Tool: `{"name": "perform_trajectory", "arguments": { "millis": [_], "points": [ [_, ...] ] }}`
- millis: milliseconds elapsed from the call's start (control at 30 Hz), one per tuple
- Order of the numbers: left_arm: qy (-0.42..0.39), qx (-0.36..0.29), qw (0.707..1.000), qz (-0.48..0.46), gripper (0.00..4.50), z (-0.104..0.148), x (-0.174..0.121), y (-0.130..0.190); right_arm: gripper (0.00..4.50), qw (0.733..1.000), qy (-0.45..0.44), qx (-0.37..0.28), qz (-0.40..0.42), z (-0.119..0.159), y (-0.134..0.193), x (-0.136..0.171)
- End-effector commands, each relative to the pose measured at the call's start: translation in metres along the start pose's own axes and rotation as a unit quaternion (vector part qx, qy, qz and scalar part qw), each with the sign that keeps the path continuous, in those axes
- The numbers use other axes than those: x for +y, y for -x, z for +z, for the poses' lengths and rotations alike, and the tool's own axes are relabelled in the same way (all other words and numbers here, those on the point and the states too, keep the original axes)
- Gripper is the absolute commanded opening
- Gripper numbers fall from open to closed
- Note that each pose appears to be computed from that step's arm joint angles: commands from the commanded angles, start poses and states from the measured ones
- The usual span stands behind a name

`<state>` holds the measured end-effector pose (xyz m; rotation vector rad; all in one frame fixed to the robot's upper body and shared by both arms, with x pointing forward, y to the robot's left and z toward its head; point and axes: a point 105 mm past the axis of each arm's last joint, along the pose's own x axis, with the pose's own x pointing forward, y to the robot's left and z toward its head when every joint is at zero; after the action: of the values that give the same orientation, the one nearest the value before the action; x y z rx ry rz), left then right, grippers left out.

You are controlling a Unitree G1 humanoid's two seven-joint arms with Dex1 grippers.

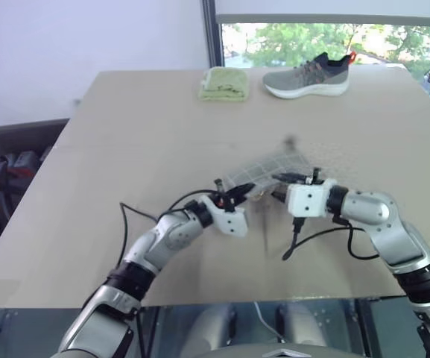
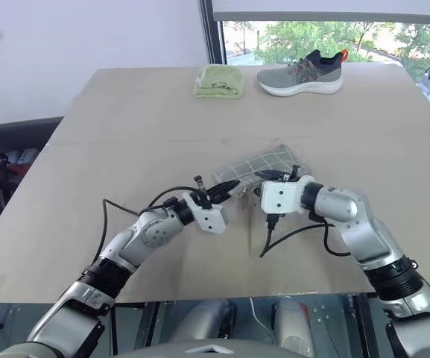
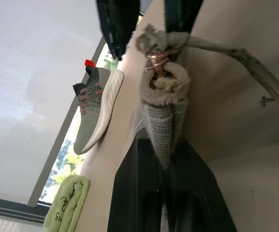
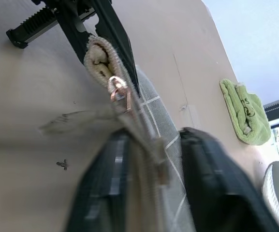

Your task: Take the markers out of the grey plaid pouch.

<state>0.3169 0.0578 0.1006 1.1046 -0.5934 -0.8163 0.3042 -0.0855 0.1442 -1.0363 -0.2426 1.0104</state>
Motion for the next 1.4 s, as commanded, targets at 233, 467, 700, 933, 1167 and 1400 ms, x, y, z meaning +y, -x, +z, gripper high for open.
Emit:
{"name": "perform_trajectory", "arguments": {
  "millis": [233,467,700,933,1167,1400],
  "points": [
    [0.003,0.008,1.000,-0.013,0.00,-0.004,-0.007,0.002,0.03,1.000,0.007,-0.010,0.005,0.005,0.006,0.001],
    [0.003,0.009,1.000,-0.015,0.00,-0.005,-0.008,0.002,0.03,0.998,-0.054,-0.019,0.007,0.010,0.017,0.004],
    [0.003,0.006,1.000,-0.017,0.00,-0.004,-0.009,0.001,0.03,0.993,-0.118,-0.001,-0.010,0.010,0.015,0.005],
    [0.004,0.009,1.000,-0.016,0.00,-0.005,-0.010,0.002,0.03,0.990,-0.120,0.058,-0.048,-0.011,0.022,-0.005],
    [0.004,0.011,1.000,-0.014,0.00,-0.005,-0.008,0.003,0.03,0.974,-0.137,0.143,-0.113,-0.055,0.049,-0.023],
    [0.005,0.011,1.000,-0.013,0.00,-0.005,-0.007,0.003,0.03,0.940,-0.165,0.245,-0.170,-0.104,0.089,-0.031]
  ]
}}
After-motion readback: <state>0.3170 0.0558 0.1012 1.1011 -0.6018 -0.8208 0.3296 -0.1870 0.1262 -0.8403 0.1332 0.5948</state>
